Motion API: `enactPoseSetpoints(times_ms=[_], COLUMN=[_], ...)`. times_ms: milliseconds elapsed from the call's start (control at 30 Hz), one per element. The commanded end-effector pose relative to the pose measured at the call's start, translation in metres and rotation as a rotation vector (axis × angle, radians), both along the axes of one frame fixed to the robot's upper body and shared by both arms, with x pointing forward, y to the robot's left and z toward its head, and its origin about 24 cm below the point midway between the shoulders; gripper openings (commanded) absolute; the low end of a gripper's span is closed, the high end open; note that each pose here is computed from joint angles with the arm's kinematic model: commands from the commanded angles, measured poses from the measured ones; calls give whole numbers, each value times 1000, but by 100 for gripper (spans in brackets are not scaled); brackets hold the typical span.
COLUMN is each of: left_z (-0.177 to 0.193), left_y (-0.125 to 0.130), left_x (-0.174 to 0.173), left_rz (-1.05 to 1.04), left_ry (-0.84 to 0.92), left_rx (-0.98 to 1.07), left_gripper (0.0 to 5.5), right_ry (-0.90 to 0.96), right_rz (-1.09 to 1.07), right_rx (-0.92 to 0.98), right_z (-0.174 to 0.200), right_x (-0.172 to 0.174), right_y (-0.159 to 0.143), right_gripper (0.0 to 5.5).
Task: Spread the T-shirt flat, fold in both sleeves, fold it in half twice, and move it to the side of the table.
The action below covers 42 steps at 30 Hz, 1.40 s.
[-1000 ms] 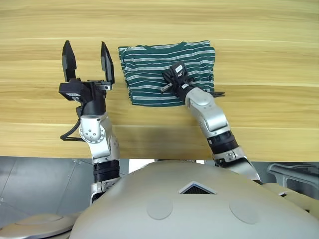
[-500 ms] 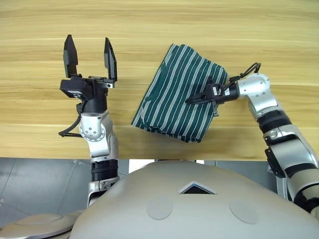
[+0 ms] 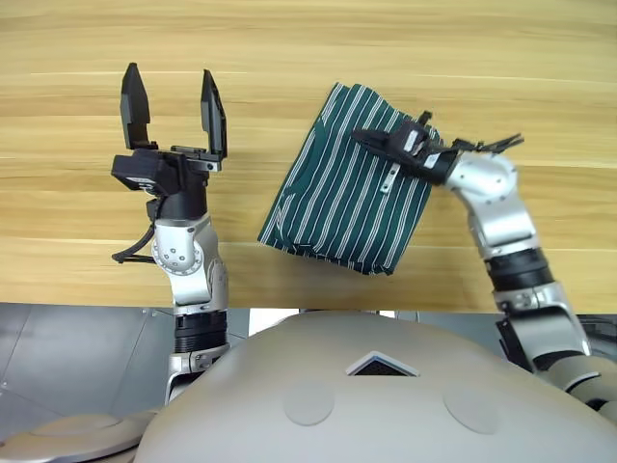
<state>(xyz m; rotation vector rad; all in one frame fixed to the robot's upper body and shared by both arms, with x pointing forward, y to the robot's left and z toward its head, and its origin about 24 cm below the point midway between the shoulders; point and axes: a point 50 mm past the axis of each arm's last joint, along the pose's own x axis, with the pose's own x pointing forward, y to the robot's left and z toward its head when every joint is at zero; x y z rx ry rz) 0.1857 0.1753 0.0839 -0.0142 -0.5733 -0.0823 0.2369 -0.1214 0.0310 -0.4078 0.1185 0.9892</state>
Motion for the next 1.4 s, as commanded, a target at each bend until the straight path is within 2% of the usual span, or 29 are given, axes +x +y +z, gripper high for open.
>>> enactPoseSetpoints(times_ms=[33,133,267,367,567,667,833,1100,1400], left_z=[3,4,6,8,15,15,18,18,21], left_y=[2,4,4,4,5,1,0,2,5], left_x=[0,0,-1,0,-1,2,5,4,1], left_rz=[2,7,4,-5,-12,-30,-44,-42,-36], left_ry=[-15,-18,-26,-30,-45,-49,-57,-53,-65], left_rx=[13,10,12,13,19,20,18,21,24], left_gripper=[399,399,399,399,399,399,399,399,399], right_ry=[29,50,133,168,153,50,-35,-99,69], right_rz=[-66,-69,-146,-154,85,288,451,342,41], right_rx=[-35,-77,-170,-179,-224,-182,-147,-47,-207], right_z=[-4,-6,-34,-49,-62,-53,-41,-21,-58], right_x=[-18,-21,-11,-1,1,3,11,28,46], right_y=[16,19,13,26,67,96,94,96,61], right_gripper=[2,2,2,2,2,2,2,2,2])
